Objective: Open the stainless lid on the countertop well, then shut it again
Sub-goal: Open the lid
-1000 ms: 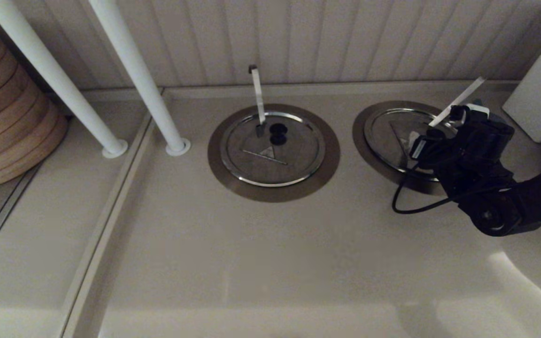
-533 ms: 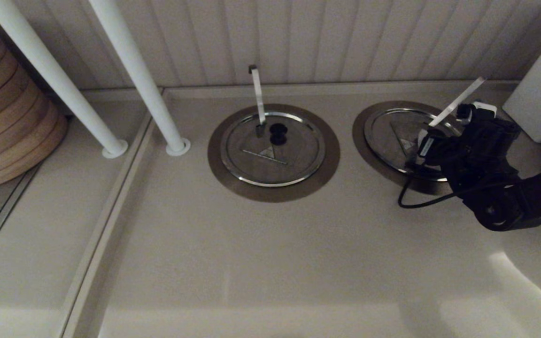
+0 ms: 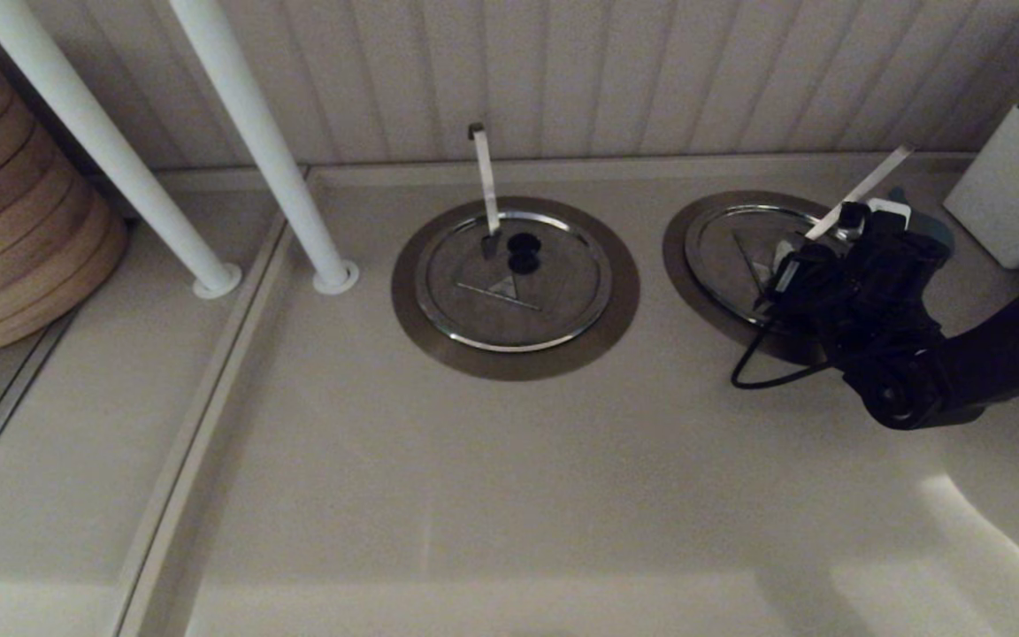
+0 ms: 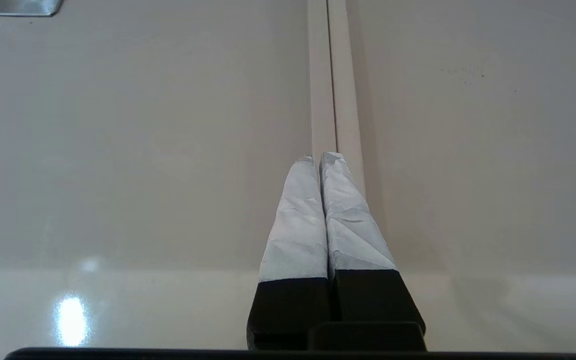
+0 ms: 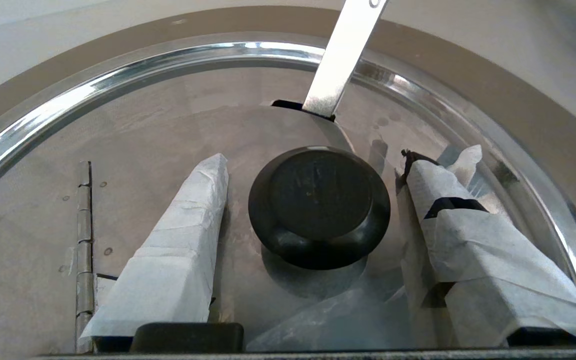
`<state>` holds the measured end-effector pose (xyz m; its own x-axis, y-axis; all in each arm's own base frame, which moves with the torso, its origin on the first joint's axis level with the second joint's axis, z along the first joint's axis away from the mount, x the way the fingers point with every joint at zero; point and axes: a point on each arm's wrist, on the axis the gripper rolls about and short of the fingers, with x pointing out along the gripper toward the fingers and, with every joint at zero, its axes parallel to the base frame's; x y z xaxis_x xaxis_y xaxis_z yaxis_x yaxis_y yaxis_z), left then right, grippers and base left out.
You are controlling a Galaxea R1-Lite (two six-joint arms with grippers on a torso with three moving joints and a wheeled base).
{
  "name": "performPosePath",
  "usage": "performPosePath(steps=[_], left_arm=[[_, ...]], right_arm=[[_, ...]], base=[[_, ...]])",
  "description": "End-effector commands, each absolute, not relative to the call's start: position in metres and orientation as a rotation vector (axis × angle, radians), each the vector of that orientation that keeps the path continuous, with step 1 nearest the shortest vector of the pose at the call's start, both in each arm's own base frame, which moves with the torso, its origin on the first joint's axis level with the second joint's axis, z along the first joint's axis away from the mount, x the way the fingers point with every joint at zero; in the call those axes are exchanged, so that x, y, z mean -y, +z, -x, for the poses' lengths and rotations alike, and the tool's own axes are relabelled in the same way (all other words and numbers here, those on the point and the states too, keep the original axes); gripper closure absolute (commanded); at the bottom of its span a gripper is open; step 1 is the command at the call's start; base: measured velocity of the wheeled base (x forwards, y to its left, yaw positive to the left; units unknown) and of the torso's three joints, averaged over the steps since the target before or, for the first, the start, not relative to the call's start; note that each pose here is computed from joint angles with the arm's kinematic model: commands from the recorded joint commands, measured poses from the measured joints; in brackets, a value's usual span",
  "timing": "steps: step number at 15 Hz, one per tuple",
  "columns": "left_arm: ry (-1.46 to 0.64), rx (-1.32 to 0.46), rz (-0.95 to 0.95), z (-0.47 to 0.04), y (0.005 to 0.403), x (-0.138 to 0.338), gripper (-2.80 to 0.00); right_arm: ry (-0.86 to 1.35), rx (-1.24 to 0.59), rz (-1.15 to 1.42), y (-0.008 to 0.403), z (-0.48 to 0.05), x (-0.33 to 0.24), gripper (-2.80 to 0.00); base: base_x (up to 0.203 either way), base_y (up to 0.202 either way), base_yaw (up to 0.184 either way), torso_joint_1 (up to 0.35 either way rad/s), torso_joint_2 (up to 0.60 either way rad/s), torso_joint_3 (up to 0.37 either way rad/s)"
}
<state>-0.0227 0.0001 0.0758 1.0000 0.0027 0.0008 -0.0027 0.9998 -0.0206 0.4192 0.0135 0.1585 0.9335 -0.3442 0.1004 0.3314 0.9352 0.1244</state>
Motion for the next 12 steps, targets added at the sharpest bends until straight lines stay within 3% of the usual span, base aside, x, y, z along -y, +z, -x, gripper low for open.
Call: performPosePath(steps=[1,12], left_arm=[[0.003,0.002,0.021,0.023,0.076,0.0,0.0],[0.003,0.002,0.021,0.023,0.076,0.0,0.0]], right_arm=[[-0.339,0.121,-0.102,0.153,-0.422,-0.018,-2.8],[-0.322,0.159,-0.095,0.166,-0.416,-0.026,-2.8]], base=[[0.0,0.0,0.0,0.0,0.0,0.0],[0.0,0.0,0.0,0.0,0.0,0.0]])
